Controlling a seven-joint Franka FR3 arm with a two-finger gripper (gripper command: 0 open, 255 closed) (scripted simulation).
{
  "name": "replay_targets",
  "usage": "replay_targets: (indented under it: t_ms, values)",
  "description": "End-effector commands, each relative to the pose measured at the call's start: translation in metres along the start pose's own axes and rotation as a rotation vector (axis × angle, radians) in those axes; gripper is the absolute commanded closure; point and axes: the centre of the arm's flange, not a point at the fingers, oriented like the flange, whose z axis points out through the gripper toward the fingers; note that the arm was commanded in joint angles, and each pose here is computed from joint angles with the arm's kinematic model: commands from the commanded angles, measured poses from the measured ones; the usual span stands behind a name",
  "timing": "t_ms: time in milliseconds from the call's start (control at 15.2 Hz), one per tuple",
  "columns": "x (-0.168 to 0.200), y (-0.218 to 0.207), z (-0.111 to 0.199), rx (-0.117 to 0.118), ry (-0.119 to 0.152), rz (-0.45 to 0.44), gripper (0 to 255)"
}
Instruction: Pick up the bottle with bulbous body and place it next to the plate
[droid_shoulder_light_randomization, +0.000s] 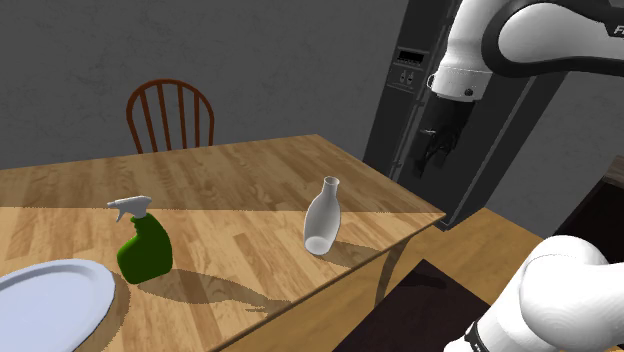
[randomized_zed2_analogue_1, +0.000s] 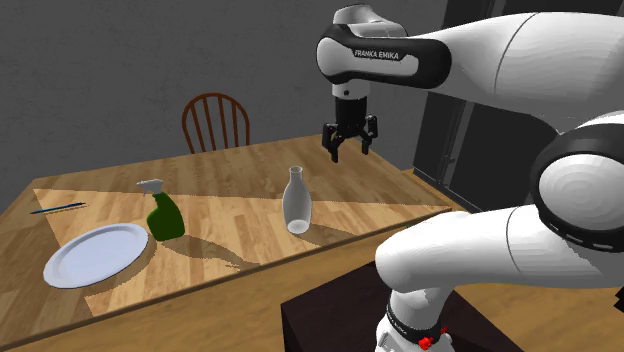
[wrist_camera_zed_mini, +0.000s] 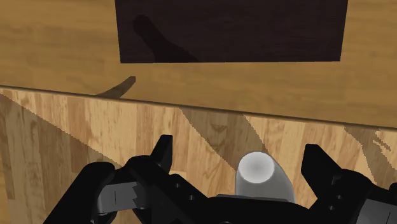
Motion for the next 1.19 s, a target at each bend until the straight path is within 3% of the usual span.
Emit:
replay_targets:
  t_ms: [0,1122]
  values:
    - [0.0,0.0,0.0,0.0,0.0,0.0,0]
    - [0.188,-0.068,0.084,0.059,0.03,0.091,0]
